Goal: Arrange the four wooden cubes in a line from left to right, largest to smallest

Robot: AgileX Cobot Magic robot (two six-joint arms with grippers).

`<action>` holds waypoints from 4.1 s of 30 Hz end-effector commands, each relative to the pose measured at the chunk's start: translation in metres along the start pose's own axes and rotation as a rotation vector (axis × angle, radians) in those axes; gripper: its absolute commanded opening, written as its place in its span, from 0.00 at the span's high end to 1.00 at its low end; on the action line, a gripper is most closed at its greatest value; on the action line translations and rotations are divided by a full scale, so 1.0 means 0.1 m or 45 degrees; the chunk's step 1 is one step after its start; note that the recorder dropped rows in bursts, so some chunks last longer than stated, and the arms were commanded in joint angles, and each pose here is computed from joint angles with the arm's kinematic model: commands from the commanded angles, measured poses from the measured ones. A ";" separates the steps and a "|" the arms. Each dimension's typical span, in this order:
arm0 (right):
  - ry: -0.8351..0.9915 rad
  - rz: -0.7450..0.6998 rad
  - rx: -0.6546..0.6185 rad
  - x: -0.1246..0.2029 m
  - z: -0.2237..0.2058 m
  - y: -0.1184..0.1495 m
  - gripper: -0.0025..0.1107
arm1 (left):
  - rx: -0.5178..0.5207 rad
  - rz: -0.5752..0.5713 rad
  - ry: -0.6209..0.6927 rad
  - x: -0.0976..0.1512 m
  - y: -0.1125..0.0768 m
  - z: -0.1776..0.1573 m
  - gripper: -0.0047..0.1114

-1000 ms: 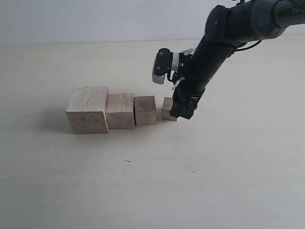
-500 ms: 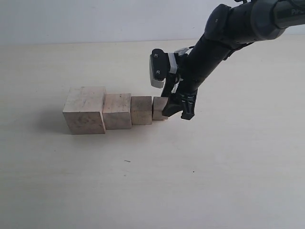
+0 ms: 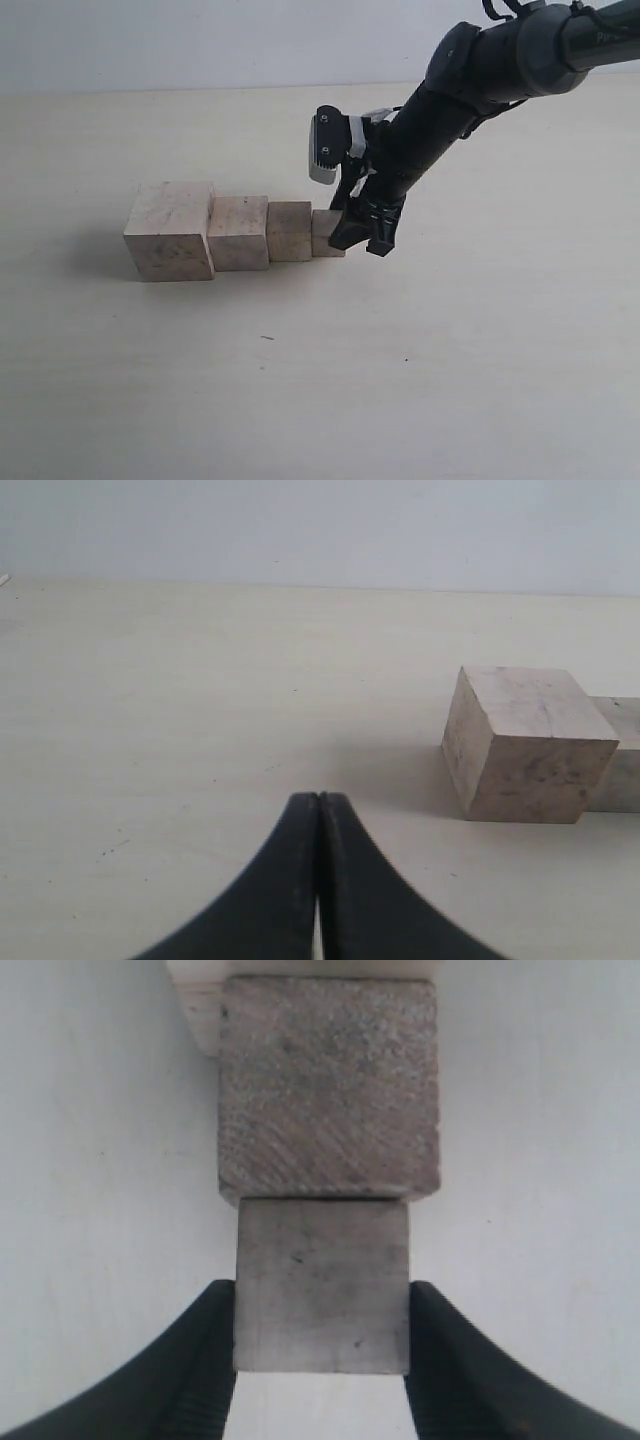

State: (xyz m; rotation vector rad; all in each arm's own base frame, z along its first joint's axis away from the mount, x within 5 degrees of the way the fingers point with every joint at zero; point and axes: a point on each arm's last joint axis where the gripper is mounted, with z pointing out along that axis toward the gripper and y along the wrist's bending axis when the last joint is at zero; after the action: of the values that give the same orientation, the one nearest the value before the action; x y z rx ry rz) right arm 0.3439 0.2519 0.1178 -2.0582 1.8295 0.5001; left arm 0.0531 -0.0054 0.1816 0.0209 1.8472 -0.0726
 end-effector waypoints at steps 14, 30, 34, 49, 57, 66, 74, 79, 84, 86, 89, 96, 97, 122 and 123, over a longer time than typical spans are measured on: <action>0.023 0.064 -0.008 0.06 0.08 0.00 0.41 | 0.003 0.005 -0.016 0.00 0.00 0.00 0.96; 0.041 0.224 0.152 -0.08 -0.32 -0.04 0.29 | 0.003 0.005 -0.016 0.00 0.00 0.00 0.96; 0.100 0.240 0.126 -0.08 -0.43 0.01 0.29 | 0.003 0.005 -0.016 0.00 0.00 0.00 0.96; 0.186 0.419 0.288 0.07 -0.28 -0.13 0.54 | 0.003 0.005 -0.016 0.00 0.00 0.00 0.96; 0.194 0.446 0.247 0.10 -0.20 -0.11 0.92 | 0.003 0.005 -0.016 0.00 0.00 0.00 0.96; 0.207 0.472 0.166 0.10 -0.19 -0.05 0.98 | 0.003 0.005 -0.016 0.00 0.00 0.00 0.96; 0.133 0.514 0.128 0.04 -0.18 -0.03 0.98 | 0.003 0.005 -0.016 0.00 0.00 0.00 0.96; 0.133 0.514 0.128 0.04 -0.18 -0.03 0.98 | 0.003 0.005 -0.016 0.00 0.00 0.00 0.96; 0.132 0.532 0.113 0.06 -0.14 -0.03 0.98 | 0.003 0.005 -0.016 0.00 0.00 0.00 0.96; 0.135 0.553 0.092 0.08 -0.07 -0.03 0.98 | 0.003 0.005 -0.016 0.00 0.00 0.00 0.96; 0.131 0.597 0.063 0.11 0.01 -0.02 0.98 | 0.003 0.005 -0.016 0.00 0.00 0.00 0.96; 0.133 0.599 0.064 0.12 0.03 -0.02 0.98 | 0.003 0.005 -0.016 0.00 0.00 0.00 0.96; 0.125 0.607 0.062 0.12 0.03 -0.02 0.98 | 0.003 0.005 -0.016 0.00 0.00 0.00 0.96; -0.163 1.018 0.653 -0.29 -1.71 -0.04 0.98 | 0.003 0.005 -0.016 0.00 0.00 0.00 0.96; -0.227 1.050 0.636 -0.35 -1.79 0.02 0.98 | 0.003 0.005 -0.016 0.00 0.00 0.00 0.96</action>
State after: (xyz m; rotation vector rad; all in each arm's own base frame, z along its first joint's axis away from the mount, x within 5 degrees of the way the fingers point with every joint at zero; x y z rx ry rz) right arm 0.3515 0.1969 0.2720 -0.9847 2.3512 0.2103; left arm 0.0531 -0.0054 0.1816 0.0209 1.8472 -0.0726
